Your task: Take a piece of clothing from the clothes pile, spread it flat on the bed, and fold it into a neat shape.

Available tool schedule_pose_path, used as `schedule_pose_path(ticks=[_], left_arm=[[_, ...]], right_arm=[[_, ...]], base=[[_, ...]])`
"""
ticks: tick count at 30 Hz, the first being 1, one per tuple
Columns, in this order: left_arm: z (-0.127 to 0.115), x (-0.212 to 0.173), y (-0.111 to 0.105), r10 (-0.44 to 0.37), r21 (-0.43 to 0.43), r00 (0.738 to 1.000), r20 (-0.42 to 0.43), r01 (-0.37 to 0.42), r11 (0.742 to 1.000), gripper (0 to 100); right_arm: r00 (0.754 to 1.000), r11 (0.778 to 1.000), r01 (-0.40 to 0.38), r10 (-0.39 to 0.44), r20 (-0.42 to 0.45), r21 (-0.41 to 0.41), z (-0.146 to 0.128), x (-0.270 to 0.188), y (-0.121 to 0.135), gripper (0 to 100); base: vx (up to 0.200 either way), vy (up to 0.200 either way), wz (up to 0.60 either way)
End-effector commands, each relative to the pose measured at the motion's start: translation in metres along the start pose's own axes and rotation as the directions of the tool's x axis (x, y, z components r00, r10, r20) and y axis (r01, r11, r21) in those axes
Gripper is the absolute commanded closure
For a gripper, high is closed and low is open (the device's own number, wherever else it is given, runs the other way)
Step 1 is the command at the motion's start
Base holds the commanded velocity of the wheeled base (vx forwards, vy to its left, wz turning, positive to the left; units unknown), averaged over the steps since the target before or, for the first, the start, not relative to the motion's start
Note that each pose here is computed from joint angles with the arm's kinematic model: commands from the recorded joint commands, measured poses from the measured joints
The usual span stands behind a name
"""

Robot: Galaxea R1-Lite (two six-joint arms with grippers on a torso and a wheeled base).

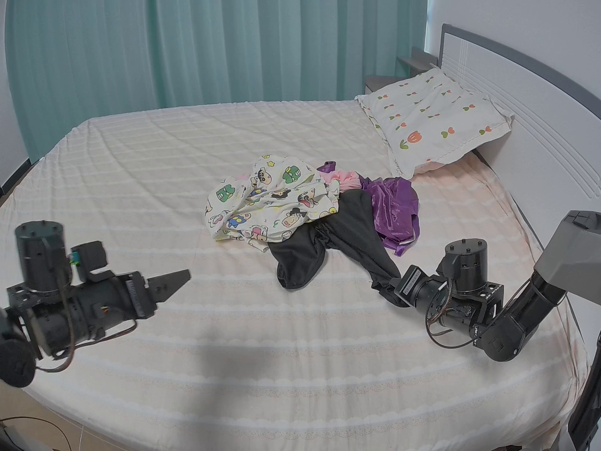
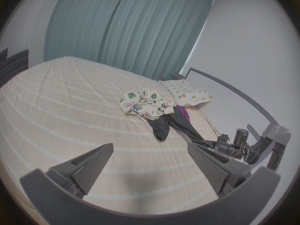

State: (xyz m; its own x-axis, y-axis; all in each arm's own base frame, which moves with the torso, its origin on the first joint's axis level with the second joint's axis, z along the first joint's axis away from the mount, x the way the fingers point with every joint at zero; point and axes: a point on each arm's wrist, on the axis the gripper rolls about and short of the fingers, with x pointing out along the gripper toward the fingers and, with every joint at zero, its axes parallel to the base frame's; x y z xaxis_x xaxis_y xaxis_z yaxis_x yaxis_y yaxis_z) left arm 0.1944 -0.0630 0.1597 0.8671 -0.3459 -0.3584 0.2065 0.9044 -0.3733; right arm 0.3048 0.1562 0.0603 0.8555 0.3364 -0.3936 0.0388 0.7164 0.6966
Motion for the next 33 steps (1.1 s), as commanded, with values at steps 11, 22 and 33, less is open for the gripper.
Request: schedule_pose_path(ticks=[11, 22, 33], left_arm=[[-0.06, 0.219, -0.044, -0.073, -0.19, 0.982, -0.173, 0.039, 0.981, 0], [-0.065, 0.267, -0.048, -0.084, -0.205, 0.987, -0.139, 0.055, 0.977, 0], [-0.061, 0.29, -0.05, -0.071, -0.21, 0.994, -0.088, 0.051, 0.976, 0]], right_arm=[[1.0, 0.999, -0.02, 0.02, 0.017, 0.025, -0.001, -0.012, -0.004, 100], [0.999, 0.999, -0.029, 0.029, 0.015, 0.022, -0.003, -0.014, -0.002, 100], [1.0, 0.999, -0.027, 0.027, 0.014, 0.022, -0.003, -0.014, -0.003, 100]], base=[[0.0, 0.0, 0.0], [0.0, 0.0, 0.0], [0.0, 0.0, 0.0]])
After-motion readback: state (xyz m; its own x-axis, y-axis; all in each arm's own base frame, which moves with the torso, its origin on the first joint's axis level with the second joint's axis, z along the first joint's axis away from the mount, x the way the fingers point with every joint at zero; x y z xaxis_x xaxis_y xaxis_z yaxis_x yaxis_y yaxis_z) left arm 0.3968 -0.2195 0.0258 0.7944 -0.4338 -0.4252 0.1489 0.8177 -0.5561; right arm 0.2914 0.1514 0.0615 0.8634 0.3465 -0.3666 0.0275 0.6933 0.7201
